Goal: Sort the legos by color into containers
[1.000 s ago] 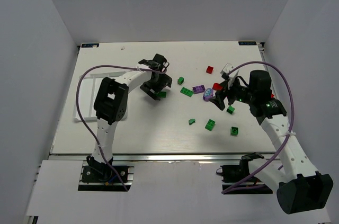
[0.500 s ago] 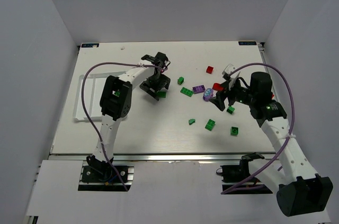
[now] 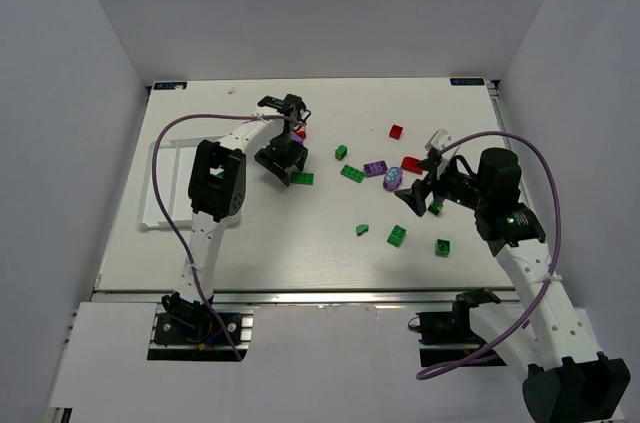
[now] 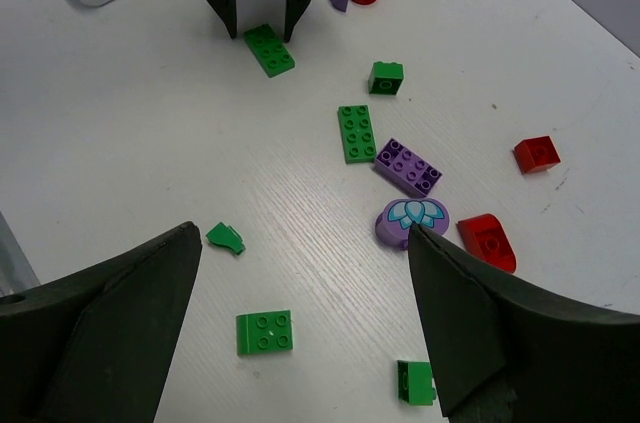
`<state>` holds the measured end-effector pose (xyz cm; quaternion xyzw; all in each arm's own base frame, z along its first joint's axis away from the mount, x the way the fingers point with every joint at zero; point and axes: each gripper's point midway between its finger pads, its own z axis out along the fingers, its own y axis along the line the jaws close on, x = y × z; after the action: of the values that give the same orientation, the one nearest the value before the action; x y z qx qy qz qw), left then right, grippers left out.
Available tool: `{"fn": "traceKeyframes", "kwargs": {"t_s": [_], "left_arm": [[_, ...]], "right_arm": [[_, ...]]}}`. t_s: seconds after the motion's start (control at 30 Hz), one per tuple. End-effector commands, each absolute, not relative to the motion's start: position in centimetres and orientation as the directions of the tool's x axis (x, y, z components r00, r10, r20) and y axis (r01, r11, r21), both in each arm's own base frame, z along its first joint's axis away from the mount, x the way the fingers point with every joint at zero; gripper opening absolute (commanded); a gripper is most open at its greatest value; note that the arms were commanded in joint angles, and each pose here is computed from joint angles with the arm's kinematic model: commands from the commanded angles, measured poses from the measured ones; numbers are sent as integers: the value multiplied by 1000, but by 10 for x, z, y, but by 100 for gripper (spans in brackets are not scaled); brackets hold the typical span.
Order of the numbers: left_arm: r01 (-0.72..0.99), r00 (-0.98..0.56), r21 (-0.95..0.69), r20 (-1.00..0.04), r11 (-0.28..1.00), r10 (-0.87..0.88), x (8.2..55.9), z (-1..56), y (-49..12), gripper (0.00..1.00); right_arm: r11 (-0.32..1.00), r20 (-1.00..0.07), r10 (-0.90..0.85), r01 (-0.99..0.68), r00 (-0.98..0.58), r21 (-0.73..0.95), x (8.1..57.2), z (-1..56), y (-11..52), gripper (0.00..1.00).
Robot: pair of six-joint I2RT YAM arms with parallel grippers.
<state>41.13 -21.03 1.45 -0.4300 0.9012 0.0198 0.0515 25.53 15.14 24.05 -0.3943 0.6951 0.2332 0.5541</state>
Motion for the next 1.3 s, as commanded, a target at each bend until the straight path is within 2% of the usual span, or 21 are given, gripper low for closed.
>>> {"fn": "traceKeyframes", "kwargs": {"t_s": [0.0, 0.07, 0.17, 0.33, 0.57, 0.87, 0.97, 1.0, 1.1, 1.13, 1.27], "left_arm": [[-772, -634, 73, -154, 631, -758, 401, -3, -192, 69], [-770, -637, 62, -152, 635, -756, 402, -2, -193, 65], [-765, -641, 35, -144, 644, -754, 404, 2, -200, 64], [-754, -653, 21, -129, 656, -747, 396, 6, -213, 72], [-759, -648, 22, -114, 651, -753, 383, 1, -220, 75], [-765, -640, 1, -115, 644, -760, 394, -3, -237, 66], [-766, -637, -6, -128, 643, -760, 394, -3, -235, 59], [-765, -636, -13, -135, 644, -759, 395, -2, -234, 48], [-758, -639, -53, -139, 650, -757, 398, 6, -237, 33], [-755, -641, -58, -144, 653, -754, 398, 8, -236, 25], [-682, -685, -154, -208, 715, -698, 418, 41, -241, 14]], "right_arm": [[576, -962, -270, -805, -26, -140, 256, 251, 153, 88], [579, -964, -264, -805, -34, -130, 256, 250, 153, 88], [576, -965, -260, -809, -43, -119, 255, 248, 154, 88], [578, -965, -258, -808, -48, -115, 257, 248, 154, 88], [578, -966, -256, -807, -44, -116, 258, 249, 154, 88], [577, -966, -258, -807, -35, -125, 254, 249, 153, 88], [577, -965, -259, -807, -32, -128, 252, 249, 153, 88], [576, -966, -258, -807, -30, -128, 251, 250, 153, 88], [574, -966, -257, -809, -34, -124, 249, 250, 153, 88], [573, -966, -257, -811, -37, -122, 249, 249, 153, 88], [571, -962, -269, -811, -39, -127, 248, 247, 152, 87]]}}
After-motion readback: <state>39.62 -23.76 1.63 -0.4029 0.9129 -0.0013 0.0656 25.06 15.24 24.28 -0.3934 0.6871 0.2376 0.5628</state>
